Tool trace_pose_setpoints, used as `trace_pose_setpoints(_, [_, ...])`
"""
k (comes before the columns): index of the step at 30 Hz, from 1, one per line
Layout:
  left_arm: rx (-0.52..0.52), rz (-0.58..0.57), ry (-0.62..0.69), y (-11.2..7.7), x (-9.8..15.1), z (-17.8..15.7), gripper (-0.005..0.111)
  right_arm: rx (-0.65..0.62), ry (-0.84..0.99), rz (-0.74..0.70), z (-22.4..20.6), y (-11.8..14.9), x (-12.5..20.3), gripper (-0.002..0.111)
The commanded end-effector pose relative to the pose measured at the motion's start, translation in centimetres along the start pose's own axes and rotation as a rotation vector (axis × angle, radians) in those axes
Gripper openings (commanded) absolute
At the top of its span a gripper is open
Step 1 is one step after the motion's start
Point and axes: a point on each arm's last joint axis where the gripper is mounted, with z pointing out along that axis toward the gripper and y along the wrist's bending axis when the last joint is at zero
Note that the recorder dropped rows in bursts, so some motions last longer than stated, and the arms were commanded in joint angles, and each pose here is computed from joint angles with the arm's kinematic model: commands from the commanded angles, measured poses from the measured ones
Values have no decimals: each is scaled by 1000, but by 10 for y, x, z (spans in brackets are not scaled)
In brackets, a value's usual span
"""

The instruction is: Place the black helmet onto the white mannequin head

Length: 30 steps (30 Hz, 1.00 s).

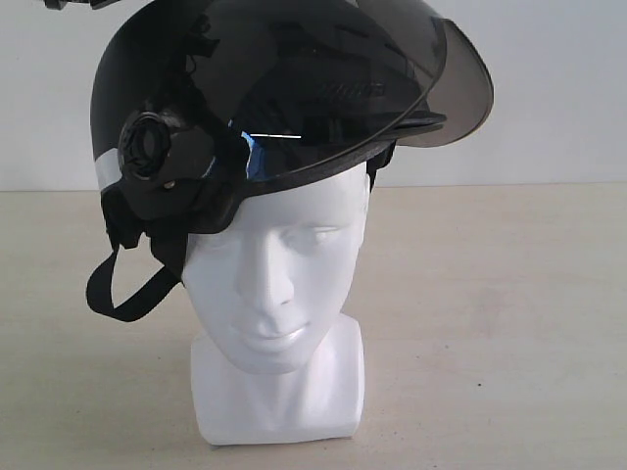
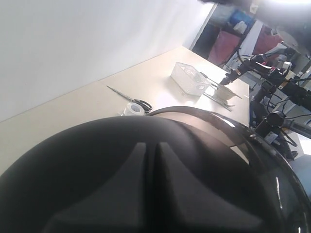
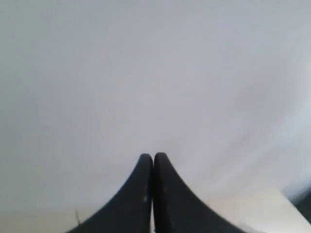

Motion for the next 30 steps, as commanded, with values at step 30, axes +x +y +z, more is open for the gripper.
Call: trace_pose_setpoints(30, [37, 8, 29, -6, 2, 0, 4, -1506, -81, 186, -16, 126, -54, 0])
